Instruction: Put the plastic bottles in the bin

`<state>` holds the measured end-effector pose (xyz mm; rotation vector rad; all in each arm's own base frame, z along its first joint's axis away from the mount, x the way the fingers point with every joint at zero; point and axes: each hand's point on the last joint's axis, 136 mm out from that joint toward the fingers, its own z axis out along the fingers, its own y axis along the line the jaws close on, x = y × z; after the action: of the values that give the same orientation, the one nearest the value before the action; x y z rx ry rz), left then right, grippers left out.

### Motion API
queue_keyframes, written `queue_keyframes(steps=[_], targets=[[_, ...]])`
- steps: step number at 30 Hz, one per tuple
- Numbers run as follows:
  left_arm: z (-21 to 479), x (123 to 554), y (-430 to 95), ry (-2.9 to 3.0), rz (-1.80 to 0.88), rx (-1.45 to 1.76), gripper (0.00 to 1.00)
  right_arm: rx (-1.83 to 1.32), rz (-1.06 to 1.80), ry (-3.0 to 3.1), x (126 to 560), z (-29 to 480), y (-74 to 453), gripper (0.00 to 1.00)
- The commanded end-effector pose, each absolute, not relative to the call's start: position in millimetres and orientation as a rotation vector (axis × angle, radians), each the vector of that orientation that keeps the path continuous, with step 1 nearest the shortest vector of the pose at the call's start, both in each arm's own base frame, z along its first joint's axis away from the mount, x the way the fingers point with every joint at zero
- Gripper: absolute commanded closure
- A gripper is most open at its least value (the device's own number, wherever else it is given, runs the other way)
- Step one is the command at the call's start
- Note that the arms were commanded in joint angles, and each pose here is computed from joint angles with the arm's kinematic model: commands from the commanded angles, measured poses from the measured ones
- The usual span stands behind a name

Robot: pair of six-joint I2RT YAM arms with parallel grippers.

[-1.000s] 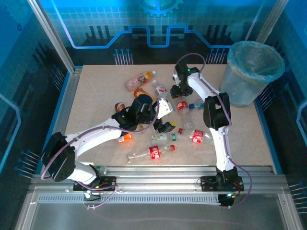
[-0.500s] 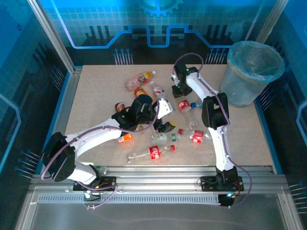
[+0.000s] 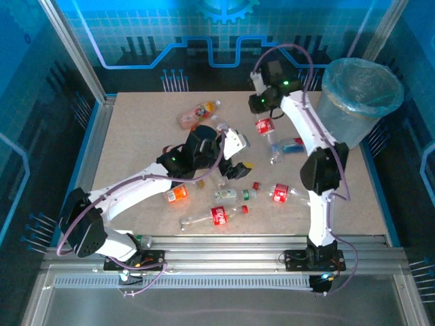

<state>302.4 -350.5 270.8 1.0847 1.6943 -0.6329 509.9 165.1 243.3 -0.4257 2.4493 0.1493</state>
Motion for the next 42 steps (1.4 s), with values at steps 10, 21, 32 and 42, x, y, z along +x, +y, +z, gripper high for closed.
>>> queue_keyframes(steps=[10, 21, 32, 42], targets=[[370.5, 324.1, -418.2, 1.599, -0.789, 0.929, 0.16, -0.157, -0.073, 1.721, 469.2, 493.0, 60.9, 0.91], [374.2, 318.4, -458.3, 1.547, -0.862, 0.946, 0.16, 0.241, -0.032, 1.396, 438.5, 514.8, 0.2, 1.00], [367.2, 306.9, -442.1, 1.560, -0.858, 0.936, 0.15, 0.285, -0.305, 1.195, 457.2, 555.8, 10.3, 1.00], [368.1, 306.0, -427.7, 1.562, -0.787, 0.935, 0.13, 0.391, -0.617, 1.119, 487.8, 582.7, -7.9, 1.00]])
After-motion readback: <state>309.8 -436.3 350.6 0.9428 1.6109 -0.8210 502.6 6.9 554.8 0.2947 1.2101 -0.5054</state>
